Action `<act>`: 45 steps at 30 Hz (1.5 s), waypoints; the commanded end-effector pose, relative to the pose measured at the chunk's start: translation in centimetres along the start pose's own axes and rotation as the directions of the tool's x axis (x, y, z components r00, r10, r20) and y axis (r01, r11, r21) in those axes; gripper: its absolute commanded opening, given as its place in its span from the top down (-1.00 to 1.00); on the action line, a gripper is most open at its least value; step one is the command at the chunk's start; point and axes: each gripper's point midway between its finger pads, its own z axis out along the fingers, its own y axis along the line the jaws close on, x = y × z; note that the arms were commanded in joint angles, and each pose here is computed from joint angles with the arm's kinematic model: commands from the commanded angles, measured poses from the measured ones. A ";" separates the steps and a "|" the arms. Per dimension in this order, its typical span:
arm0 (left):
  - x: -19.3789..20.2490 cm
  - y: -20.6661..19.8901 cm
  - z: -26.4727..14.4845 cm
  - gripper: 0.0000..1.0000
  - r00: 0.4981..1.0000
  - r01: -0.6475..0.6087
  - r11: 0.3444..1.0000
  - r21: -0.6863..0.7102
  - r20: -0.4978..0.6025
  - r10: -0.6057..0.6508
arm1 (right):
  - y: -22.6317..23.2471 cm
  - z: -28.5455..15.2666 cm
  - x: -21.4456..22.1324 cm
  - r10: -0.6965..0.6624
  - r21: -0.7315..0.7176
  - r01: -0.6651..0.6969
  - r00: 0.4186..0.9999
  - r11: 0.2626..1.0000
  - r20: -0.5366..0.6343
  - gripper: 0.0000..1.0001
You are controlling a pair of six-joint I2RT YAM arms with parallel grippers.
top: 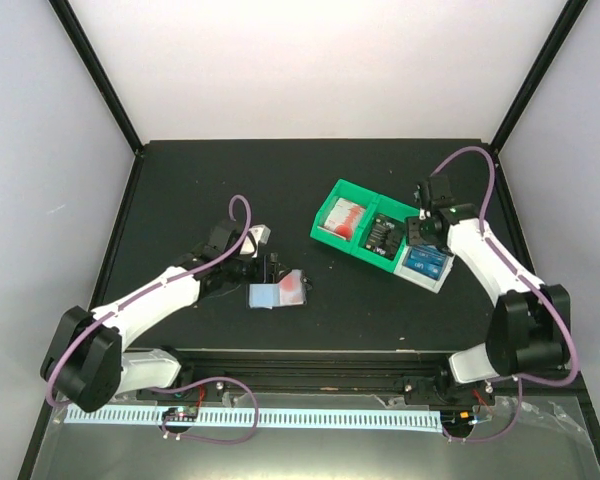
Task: Put the credit cards into the card holder
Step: Move the storage box to the center of the board.
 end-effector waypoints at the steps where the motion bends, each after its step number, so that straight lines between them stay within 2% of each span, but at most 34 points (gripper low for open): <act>1: -0.5 -3.1 0.3 -0.50 1.000 -0.007 0.988 0.152 -0.020 0.010 | -1.9 0.8 0.7 -0.048 0.103 0.058 0.994 0.993 -0.099 -0.30; 4: -0.4 -3.4 0.6 -0.49 1.000 -0.007 0.987 0.161 -0.028 0.012 | -2.8 2.0 1.7 -0.096 0.128 0.115 0.984 0.985 -0.151 -0.20; 8: -0.4 -3.8 0.6 -0.49 0.999 -0.010 0.984 0.177 -0.029 0.016 | -2.7 3.6 2.6 -0.225 0.077 0.245 0.953 0.966 -0.204 -0.08; 14: -0.8 -4.9 0.5 -0.49 0.999 -0.028 0.979 0.204 -0.017 0.033 | 0.3 4.3 2.9 -0.401 -0.112 0.389 0.910 0.914 -0.103 -0.08; 18: -1.0 -5.2 0.4 -0.48 0.999 -0.034 0.977 0.209 -0.010 0.037 | 2.1 4.4 3.2 -0.418 -0.202 0.398 0.906 0.895 -0.068 -0.09; 23: -1.2 -5.2 0.4 -0.48 0.999 -0.033 0.979 0.203 -0.004 0.035 | 3.2 4.9 2.9 -0.439 -0.229 0.418 0.897 0.879 -0.047 -0.09; 29: -1.5 -5.4 1.1 -0.48 1.000 -0.011 0.980 0.201 -0.011 0.014 | 6.8 4.5 0.4 -0.484 -0.229 0.489 0.871 0.842 0.080 -0.13; 33: -2.5 -5.9 1.5 -0.48 1.000 0.002 0.979 0.205 0.000 -0.002 | 7.0 5.3 -0.5 -0.502 -0.197 0.506 0.862 0.840 0.073 -0.13; 37: -4.2 -6.1 2.5 -0.48 0.998 0.044 0.981 0.190 0.026 -0.049 | 4.9 6.2 -0.7 -0.579 -0.095 0.579 0.815 0.810 0.030 -0.11; 42: -6.4 -5.8 4.3 -0.49 0.991 0.101 0.984 0.148 0.077 -0.113 | 3.6 7.3 0.2 -0.663 -0.106 0.658 0.749 0.745 -0.012 -0.05; 45: -7.1 -5.9 5.2 -0.49 0.986 0.118 0.981 0.155 0.095 -0.133 | 4.0 7.3 -0.2 -0.702 -0.123 0.699 0.712 0.705 0.024 -0.05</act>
